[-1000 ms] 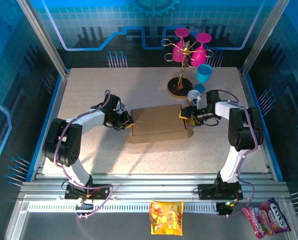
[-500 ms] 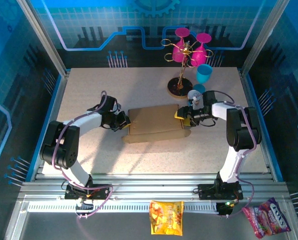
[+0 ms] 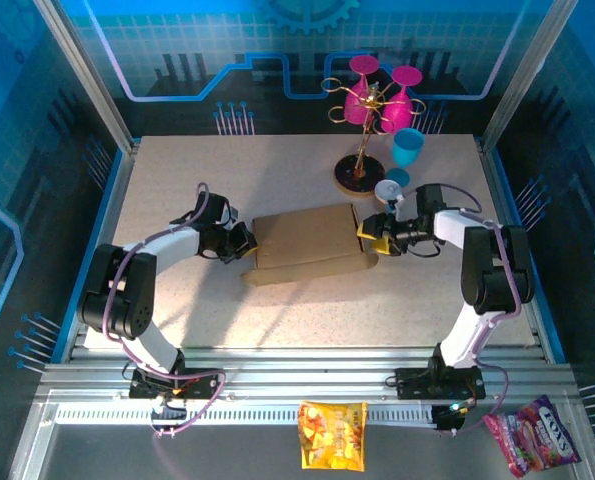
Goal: Fold the paper box
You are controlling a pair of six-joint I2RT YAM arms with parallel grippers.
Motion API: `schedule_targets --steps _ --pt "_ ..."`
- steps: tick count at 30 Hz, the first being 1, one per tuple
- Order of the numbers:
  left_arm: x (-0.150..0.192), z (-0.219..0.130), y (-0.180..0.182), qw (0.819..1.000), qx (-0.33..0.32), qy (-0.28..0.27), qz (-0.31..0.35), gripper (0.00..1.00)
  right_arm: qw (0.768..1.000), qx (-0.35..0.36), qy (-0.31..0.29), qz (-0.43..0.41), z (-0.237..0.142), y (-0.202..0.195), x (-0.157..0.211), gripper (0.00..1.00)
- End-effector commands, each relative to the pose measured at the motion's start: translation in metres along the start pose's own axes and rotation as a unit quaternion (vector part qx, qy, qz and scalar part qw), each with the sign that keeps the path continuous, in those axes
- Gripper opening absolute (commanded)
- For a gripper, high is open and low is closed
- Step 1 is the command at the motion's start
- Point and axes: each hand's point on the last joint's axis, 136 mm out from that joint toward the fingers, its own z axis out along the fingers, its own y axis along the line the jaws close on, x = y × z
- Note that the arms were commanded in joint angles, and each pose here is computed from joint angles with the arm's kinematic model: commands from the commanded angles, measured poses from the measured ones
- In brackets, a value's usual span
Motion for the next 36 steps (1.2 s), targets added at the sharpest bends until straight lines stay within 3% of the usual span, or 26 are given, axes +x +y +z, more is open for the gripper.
schedule_targets --steps 1,17,26,30,32,36 --pt "0.036 0.008 0.071 0.99 -0.117 0.049 -0.059 0.1 0.999 -0.033 0.026 0.008 0.01 0.007 0.005 0.73" --pt "0.033 0.008 0.077 0.99 -0.113 0.041 -0.07 0.1 0.991 -0.103 0.088 -0.01 0.063 0.049 0.009 0.7" --pt "0.021 0.005 0.065 0.993 -0.102 0.028 -0.059 0.11 0.987 -0.091 0.133 -0.015 0.08 0.06 0.025 0.66" --pt "0.008 -0.005 0.047 0.996 -0.08 0.0 -0.042 0.12 0.985 -0.077 0.151 -0.013 0.083 0.062 0.033 0.58" --pt "-0.001 -0.015 0.033 0.997 -0.064 -0.021 -0.031 0.16 0.986 -0.067 0.155 -0.012 0.083 0.064 0.036 0.54" --pt "-0.021 -0.049 -0.002 0.996 -0.025 -0.081 -0.01 0.43 0.988 -0.055 0.142 0.032 0.074 0.063 0.033 0.42"
